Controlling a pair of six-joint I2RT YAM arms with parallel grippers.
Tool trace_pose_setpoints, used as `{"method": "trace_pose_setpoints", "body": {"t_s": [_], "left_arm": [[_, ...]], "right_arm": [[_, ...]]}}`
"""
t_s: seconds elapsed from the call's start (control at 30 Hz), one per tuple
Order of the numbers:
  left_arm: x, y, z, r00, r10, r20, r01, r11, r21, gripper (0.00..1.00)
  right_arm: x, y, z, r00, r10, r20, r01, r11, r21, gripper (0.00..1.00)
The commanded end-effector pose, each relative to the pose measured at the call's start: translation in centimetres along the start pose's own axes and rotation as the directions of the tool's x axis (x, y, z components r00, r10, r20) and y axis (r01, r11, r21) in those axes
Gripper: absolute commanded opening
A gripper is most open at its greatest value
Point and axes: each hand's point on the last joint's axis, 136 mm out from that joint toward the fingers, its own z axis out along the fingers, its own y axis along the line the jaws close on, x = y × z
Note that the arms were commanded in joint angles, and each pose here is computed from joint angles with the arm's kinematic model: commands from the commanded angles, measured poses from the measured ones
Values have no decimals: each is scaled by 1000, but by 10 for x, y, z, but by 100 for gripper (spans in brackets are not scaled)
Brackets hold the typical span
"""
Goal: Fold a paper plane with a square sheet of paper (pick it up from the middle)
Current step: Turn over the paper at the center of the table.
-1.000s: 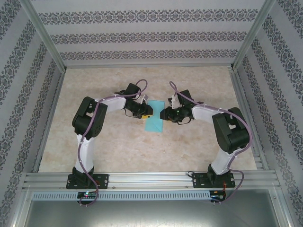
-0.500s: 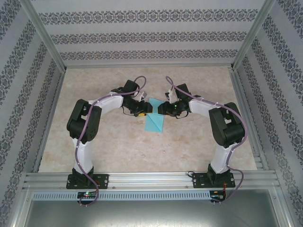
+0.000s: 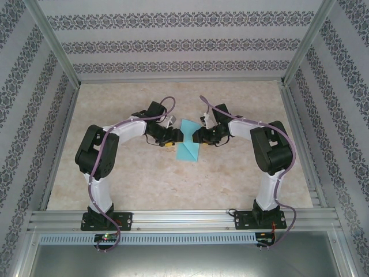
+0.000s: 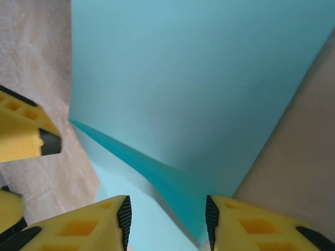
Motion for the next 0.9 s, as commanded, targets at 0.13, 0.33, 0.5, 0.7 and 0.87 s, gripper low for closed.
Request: {"method": "trace_pose_setpoints", "body": {"t_s": [0.13, 0.33, 0.5, 0.7, 0.87], "left_arm": [[-7, -12, -2, 999, 10, 47, -14, 996, 85, 61], [-11, -12, 2, 997, -9, 77, -1, 992, 128, 61], [-14, -10, 5, 996, -22, 91, 8, 988, 154, 62], [-18, -14, 3, 993, -23, 115, 1, 982, 191, 65], [-20, -16, -9, 987, -21, 160, -8, 984, 180, 68]], "right_arm": [[11, 23, 2, 999, -29, -28, 25, 990, -138, 36], [18, 21, 7, 999, -26, -46, 19, 988, -152, 27], [17, 29, 7, 999, -29, -37, 21, 981, -191, 17], [13, 48, -3, 999, -46, -9, 43, 970, -238, 2], [5, 69, -21, 998, -57, 41, 67, 955, -288, 0]]}}
